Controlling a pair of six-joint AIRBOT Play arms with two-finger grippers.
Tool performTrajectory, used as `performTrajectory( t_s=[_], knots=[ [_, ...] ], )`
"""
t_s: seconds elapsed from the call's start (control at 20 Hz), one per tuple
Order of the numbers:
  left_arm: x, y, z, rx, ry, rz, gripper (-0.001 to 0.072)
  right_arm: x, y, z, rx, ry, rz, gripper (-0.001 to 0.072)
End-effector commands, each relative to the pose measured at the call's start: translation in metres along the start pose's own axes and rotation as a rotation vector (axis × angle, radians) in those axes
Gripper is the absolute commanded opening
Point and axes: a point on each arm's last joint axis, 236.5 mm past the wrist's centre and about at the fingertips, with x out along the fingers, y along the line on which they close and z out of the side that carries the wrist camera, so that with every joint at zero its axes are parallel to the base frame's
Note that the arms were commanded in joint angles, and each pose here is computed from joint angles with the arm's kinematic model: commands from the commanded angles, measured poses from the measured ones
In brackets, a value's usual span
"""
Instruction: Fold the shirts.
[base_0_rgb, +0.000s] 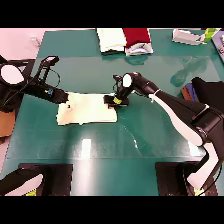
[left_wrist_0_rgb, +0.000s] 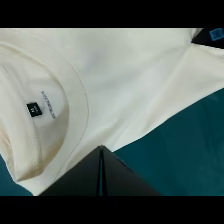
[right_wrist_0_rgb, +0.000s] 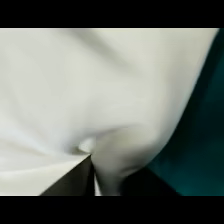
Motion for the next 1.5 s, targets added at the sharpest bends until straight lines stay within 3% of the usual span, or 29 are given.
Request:
performTrajectory(
  t_s=[0.0,0.2,0.4,0.7,1.0,1.3,1.45],
  knots=[
    [0.000,-0.006,0.001,-0.001,-0.004,-0.021,0.0023,0.001,0.008,0.012,-0.050,-0.051,0.021,0.0020],
    [0.008,-0.044,0.008,0.096,-0.027,-0.055,0.0023,-0.060,-0.015,0.049,-0.070,-0.157,0.002,0.0020],
    [0.014,-0.083,0.009,0.183,-0.046,-0.100,0.0023,-0.186,-0.098,0.097,-0.044,-0.324,-0.143,0.0020],
    [0.013,-0.111,0.006,0.184,-0.047,-0.184,0.0024,-0.339,-0.259,0.115,0.222,-0.565,-0.233,0.0019],
    [0.011,-0.122,0.009,0.163,-0.059,-0.227,0.0024,-0.407,-0.398,0.079,0.517,-0.680,-0.286,0.0020],
    [0.011,-0.123,0.013,0.154,-0.075,-0.233,0.0024,-0.445,-0.414,0.077,0.590,-0.825,-0.100,0.0019],
    [0.011,-0.124,0.012,0.142,-0.070,-0.236,0.0024,-0.494,-0.403,0.081,0.556,-1.001,-0.094,0.0018]
  ],
)
